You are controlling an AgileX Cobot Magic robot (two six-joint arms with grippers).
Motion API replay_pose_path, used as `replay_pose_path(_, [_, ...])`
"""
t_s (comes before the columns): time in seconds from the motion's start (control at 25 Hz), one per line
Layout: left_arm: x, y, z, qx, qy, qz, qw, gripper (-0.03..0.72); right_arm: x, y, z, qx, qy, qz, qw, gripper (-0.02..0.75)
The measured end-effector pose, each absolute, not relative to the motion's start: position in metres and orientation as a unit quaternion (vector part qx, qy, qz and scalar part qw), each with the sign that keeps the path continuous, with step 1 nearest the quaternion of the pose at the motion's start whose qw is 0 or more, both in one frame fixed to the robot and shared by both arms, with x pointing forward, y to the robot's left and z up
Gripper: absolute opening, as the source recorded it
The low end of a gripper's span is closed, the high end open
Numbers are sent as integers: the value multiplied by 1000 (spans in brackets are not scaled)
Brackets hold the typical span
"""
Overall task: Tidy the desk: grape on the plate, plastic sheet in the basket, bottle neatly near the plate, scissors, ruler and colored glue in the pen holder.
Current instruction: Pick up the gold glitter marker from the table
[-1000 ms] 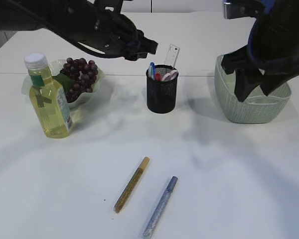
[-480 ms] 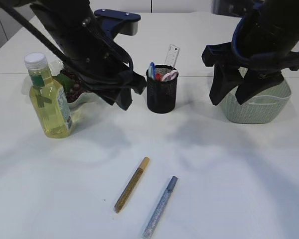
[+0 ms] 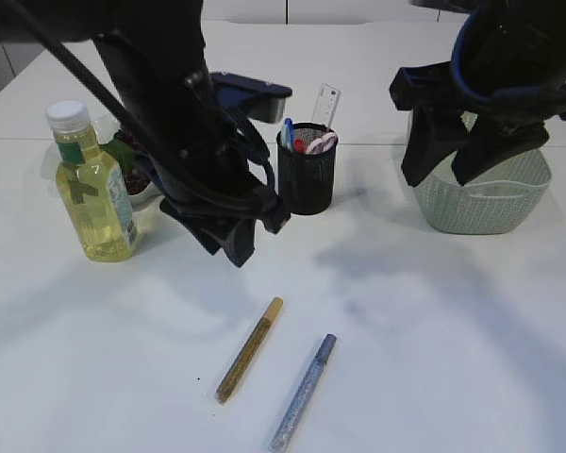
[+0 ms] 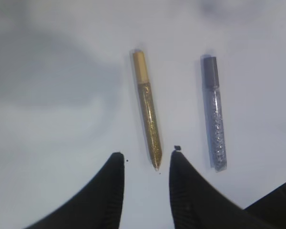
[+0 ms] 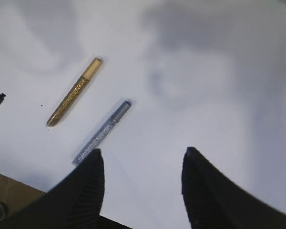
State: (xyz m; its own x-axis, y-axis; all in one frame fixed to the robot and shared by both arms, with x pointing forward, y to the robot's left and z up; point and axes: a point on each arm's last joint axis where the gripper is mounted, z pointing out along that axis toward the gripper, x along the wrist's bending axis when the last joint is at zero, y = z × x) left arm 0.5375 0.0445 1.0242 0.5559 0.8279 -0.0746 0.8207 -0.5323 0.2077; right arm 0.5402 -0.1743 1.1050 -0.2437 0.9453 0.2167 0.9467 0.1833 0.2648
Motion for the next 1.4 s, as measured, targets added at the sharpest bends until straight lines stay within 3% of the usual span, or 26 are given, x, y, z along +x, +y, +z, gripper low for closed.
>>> replay_pose_path(0.28, [540, 29, 976, 882, 467, -28, 58, 240, 539, -181, 1109, -610, -775, -161, -31, 416])
replay_pose_path(0.72, [544, 16, 924, 877, 477, -47, 31, 240, 542, -187, 1108, -606, -781, -140, -64, 416])
replay_pose_path(1.4, [551, 13, 911, 870, 491, -29, 42, 240, 542, -188, 1108, -600, -785, -138, -67, 416])
